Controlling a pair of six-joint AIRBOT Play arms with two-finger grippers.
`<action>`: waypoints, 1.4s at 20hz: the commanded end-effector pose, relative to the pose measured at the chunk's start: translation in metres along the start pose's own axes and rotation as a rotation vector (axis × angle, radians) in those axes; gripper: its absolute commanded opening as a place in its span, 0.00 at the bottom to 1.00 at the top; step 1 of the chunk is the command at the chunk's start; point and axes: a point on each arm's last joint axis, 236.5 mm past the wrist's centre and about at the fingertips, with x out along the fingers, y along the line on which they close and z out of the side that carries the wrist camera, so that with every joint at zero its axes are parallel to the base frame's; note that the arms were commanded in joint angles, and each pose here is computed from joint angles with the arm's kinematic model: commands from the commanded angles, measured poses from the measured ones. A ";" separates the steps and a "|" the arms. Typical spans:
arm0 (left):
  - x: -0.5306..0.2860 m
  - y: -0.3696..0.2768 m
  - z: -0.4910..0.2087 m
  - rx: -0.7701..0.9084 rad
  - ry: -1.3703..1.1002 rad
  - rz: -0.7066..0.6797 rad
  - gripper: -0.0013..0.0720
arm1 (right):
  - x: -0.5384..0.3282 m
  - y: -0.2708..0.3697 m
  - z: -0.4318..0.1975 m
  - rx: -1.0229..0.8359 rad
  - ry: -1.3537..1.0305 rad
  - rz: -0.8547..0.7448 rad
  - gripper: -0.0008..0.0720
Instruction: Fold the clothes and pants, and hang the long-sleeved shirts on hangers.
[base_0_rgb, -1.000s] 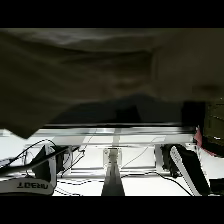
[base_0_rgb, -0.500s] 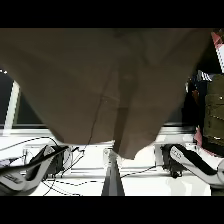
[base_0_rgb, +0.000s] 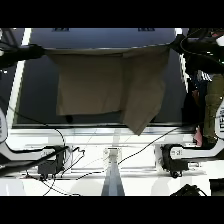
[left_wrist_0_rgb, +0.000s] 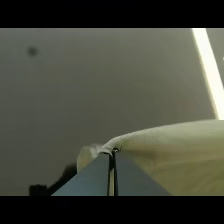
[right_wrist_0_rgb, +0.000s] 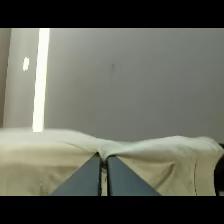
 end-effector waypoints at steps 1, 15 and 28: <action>0.046 0.004 0.003 -0.032 -0.081 0.064 0.04 | 0.029 -0.031 0.025 0.100 -0.138 -0.068 0.03; 0.011 -0.004 -0.149 -0.131 0.561 -0.080 0.97 | 0.017 -0.079 -0.153 0.016 0.587 -0.192 0.67; -0.123 0.037 -0.116 -0.241 0.524 -0.035 0.89 | -0.089 -0.106 -0.285 0.024 0.803 -0.316 0.52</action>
